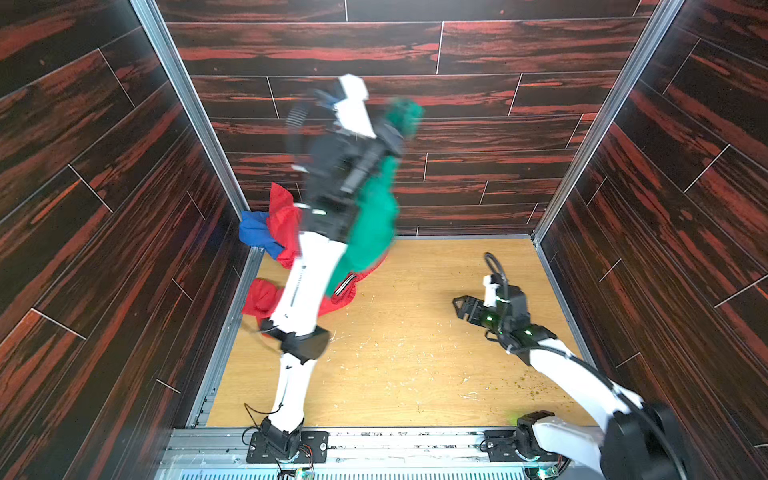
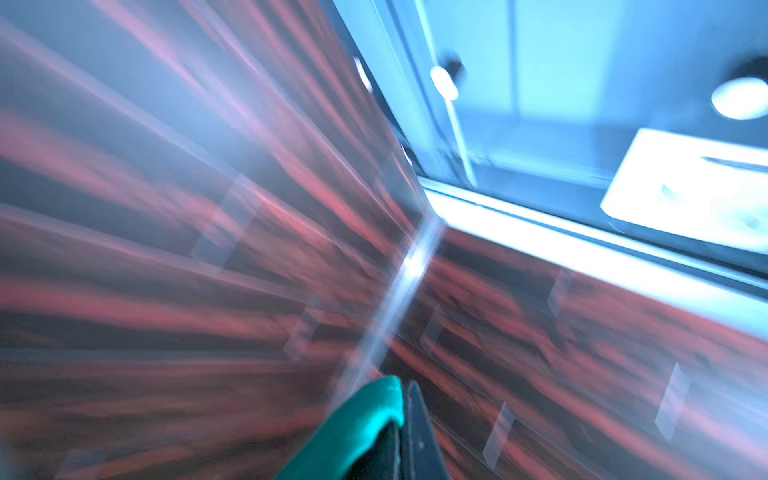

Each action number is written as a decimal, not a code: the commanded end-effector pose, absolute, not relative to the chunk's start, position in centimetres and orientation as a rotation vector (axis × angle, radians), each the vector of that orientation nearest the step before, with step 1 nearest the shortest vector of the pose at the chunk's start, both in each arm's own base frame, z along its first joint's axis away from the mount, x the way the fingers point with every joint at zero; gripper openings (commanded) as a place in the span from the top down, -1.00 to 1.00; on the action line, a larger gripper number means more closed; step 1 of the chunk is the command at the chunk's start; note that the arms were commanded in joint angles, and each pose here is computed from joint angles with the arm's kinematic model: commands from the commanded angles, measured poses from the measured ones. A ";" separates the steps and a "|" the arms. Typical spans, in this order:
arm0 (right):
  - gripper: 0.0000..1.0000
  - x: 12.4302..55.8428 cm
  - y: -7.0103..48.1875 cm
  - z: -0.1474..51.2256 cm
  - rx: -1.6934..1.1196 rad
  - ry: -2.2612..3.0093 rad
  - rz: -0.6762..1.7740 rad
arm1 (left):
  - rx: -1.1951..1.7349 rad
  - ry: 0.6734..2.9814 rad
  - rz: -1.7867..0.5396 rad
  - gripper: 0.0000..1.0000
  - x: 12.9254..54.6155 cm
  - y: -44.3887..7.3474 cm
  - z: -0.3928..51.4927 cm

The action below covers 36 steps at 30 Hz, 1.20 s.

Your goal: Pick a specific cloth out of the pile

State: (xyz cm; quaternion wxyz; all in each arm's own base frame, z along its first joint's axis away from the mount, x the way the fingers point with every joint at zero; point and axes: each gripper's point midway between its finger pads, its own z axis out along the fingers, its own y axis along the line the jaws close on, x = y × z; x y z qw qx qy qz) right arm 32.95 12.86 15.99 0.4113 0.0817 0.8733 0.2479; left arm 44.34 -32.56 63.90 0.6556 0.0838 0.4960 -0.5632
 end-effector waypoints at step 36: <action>-0.44 41.7 11.9 3.4 0.161 2.690 0.249 | 0.251 2.229 -0.690 -0.98 39.0 -23.3 29.1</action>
